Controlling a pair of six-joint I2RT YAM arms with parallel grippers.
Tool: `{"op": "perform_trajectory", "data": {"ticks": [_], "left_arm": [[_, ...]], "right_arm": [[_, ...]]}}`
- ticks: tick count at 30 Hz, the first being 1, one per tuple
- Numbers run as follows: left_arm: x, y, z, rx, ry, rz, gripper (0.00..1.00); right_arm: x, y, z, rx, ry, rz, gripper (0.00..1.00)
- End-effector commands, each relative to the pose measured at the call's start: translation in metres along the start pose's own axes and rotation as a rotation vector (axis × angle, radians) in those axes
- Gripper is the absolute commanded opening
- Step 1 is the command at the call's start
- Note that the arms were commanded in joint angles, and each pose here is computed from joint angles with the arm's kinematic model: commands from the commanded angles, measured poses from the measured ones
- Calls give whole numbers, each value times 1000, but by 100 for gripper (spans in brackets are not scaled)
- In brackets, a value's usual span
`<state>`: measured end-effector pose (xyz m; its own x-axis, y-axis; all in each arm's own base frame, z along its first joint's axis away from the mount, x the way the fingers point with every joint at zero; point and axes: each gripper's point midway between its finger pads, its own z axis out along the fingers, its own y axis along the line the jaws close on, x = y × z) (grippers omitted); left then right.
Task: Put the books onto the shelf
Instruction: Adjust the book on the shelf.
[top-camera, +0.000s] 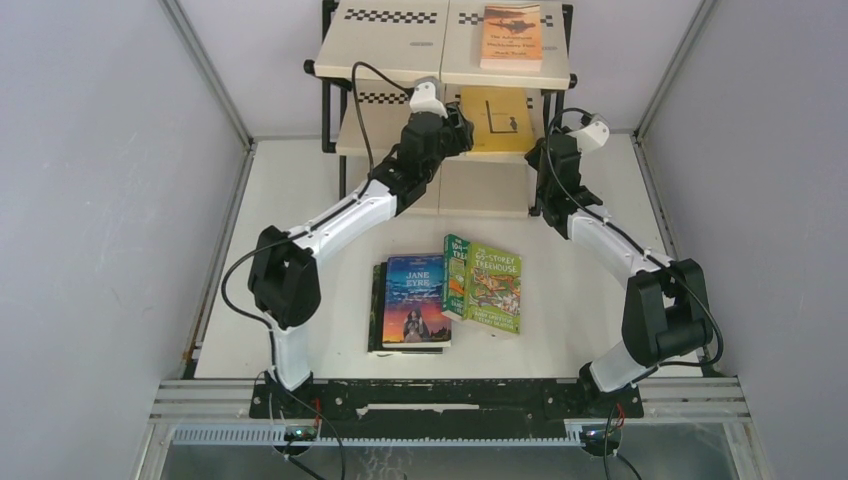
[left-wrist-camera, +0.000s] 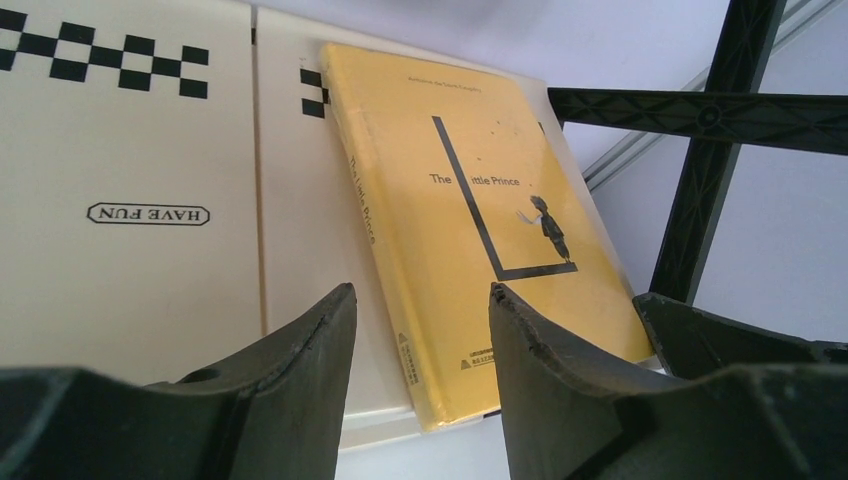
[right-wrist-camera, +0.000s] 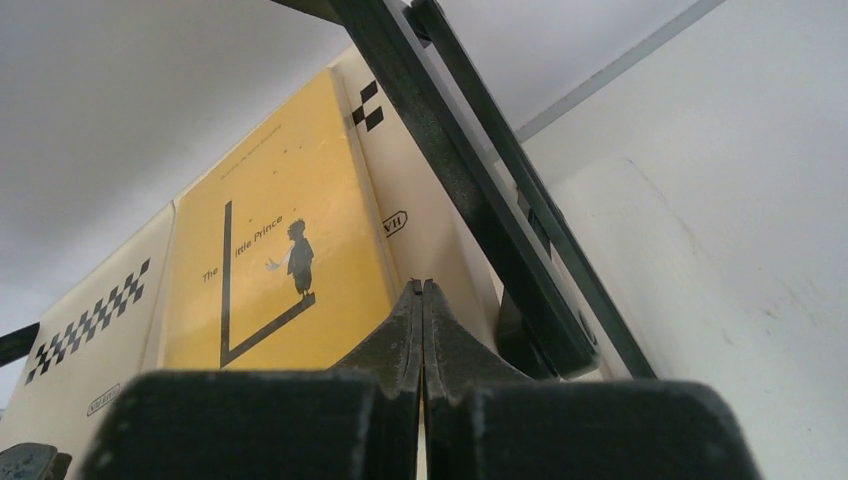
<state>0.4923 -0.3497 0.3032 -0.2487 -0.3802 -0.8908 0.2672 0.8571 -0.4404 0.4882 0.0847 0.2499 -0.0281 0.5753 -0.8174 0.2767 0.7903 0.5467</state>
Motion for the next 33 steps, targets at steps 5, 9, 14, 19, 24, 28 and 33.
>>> {"op": "perform_trajectory", "data": {"ticks": [5, 9, 14, 19, 24, 28, 33], "left_arm": [[-37, -19, 11, 72, -80, -31, 56], [-31, -20, 16, 85, -64, -47, 56], [-21, -21, 20, 102, -36, -72, 56], [-11, -23, 26, 120, -4, -87, 56], [-11, -18, 24, 106, -7, -93, 56], [-12, -19, 24, 111, -8, -100, 56], [-11, -17, 23, 102, -5, -106, 56]], "right_arm": [[-2, 31, -3, -100, 35, 47, 0], [4, 35, -7, -115, 59, 47, 0], [5, 36, -10, -122, 72, 47, 0], [3, 36, -12, -129, 66, 46, 0], [4, 36, -13, -139, 70, 49, 0], [3, 38, -14, -146, 73, 53, 0], [-1, 38, -18, -147, 68, 55, 0]]}}
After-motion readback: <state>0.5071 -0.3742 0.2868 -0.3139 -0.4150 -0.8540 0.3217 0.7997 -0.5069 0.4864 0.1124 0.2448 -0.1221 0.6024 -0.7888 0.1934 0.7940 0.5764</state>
